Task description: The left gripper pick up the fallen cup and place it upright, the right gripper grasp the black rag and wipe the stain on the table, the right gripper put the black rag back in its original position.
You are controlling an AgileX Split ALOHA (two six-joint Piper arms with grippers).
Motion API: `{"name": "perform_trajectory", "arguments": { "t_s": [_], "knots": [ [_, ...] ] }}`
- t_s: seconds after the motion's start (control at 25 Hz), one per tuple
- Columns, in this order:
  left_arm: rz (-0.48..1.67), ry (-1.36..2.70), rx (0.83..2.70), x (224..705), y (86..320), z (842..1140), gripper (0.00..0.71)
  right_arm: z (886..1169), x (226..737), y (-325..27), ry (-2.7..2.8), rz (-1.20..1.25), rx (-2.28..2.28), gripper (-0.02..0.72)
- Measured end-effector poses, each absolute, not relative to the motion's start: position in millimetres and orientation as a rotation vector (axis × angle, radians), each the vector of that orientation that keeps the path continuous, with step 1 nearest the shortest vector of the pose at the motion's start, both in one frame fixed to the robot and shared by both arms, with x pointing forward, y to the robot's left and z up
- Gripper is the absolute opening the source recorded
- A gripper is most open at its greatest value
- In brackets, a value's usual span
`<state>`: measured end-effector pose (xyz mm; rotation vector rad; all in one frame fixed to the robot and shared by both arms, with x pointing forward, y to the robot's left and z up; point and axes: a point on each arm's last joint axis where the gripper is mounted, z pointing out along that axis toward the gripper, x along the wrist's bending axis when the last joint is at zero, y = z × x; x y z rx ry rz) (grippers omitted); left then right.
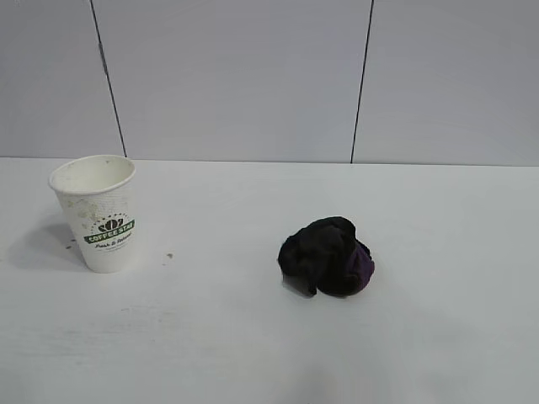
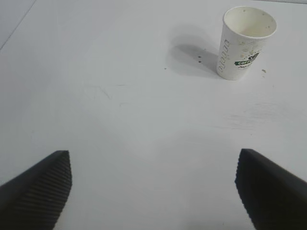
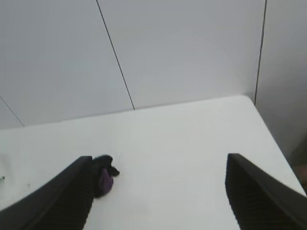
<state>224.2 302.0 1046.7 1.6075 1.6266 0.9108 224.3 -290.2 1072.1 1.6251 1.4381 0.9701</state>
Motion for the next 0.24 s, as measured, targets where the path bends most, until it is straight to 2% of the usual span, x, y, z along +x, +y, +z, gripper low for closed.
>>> {"name": "perform_trajectory", "arguments": {
  "t_s": [0.24],
  "knots": [
    [0.911, 1.626, 1.607, 224.3, 302.0, 1046.8, 0.664, 1059.8, 229.4, -293.7, 1.517, 0.950, 1.619, 0.516]
  ]
}}
